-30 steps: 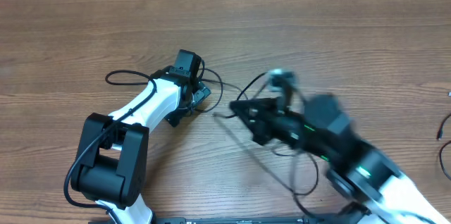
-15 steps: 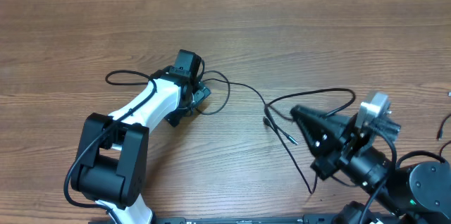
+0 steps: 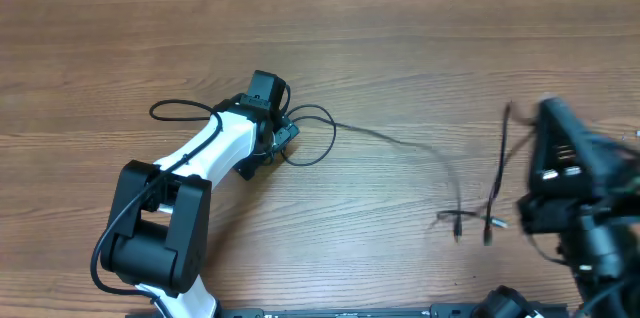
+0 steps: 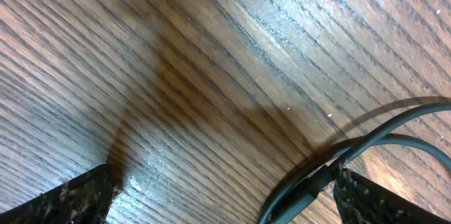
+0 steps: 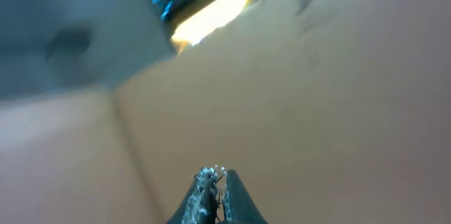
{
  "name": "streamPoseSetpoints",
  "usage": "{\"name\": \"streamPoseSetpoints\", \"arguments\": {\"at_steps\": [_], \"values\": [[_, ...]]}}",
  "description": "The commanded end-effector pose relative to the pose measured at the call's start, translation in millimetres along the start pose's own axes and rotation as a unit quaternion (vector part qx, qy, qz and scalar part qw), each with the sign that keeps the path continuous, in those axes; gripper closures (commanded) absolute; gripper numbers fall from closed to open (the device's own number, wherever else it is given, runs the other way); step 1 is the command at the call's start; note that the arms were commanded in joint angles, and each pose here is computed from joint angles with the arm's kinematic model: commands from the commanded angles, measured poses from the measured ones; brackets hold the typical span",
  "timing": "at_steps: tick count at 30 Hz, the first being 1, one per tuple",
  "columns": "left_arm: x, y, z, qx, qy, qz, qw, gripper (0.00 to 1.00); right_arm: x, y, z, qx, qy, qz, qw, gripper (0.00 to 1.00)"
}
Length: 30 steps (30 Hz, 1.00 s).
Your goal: Untangle cables
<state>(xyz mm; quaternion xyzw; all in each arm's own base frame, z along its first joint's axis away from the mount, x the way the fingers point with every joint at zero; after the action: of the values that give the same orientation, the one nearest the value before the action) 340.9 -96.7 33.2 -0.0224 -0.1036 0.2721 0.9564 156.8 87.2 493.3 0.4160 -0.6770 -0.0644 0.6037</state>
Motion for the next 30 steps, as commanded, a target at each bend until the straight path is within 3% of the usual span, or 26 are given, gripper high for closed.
{"name": "streamPoseSetpoints", "arguments": {"at_steps": [1, 4, 8, 12, 15, 20, 27, 30], "values": [[-12, 15, -15, 0.027, 0.022, -0.006, 0.999, 0.0, -77, 26, -10, 0.124, 0.198, 0.019, 0.972, 0.96], [-12, 15, -15, 0.027, 0.022, -0.006, 0.999, 0.01, -103, 28, -16, 0.159, 0.249, 0.078, 0.952, 0.96], [-12, 15, -15, 0.027, 0.022, -0.006, 0.999, 0.0, -89, 14, -36, 0.102, 0.195, 0.132, 0.967, 0.96], [-12, 15, -15, 0.027, 0.022, -0.006, 0.999, 0.0, -29, 4, -49, 0.0, 0.061, 0.185, 0.981, 0.96], [-12, 15, -15, 0.027, 0.022, -0.006, 0.999, 0.01, 27, 7, -47, -0.07, -0.032, 0.238, 0.968, 0.96], [-12, 15, -15, 0.027, 0.022, -0.006, 0.999, 0.01, 96, 12, -46, -0.19, -0.1, 0.331, 0.919, 0.96], [-12, 15, -15, 0.027, 0.022, -0.006, 0.999, 0.0, 126, 20, -79, -0.28, -0.124, 0.446, 0.841, 0.96], [-12, 15, -15, 0.027, 0.022, -0.006, 0.999, 0.0, 152, 10, -97, -0.332, -0.197, 0.453, 0.804, 0.96]]}}
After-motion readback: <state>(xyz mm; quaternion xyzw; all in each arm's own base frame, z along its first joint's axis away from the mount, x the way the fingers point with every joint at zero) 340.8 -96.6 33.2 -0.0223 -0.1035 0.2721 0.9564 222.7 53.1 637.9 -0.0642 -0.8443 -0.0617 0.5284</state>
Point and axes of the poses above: each gripper's point midway between its finger pads, its own z axis back along the fingers, its own y axis along the line the jaws close on, x = y × z, the point moved 3 cm from there along z, back along the fingers, and after that the axes turned 13 degrees about -z, right-handed, at the moved point
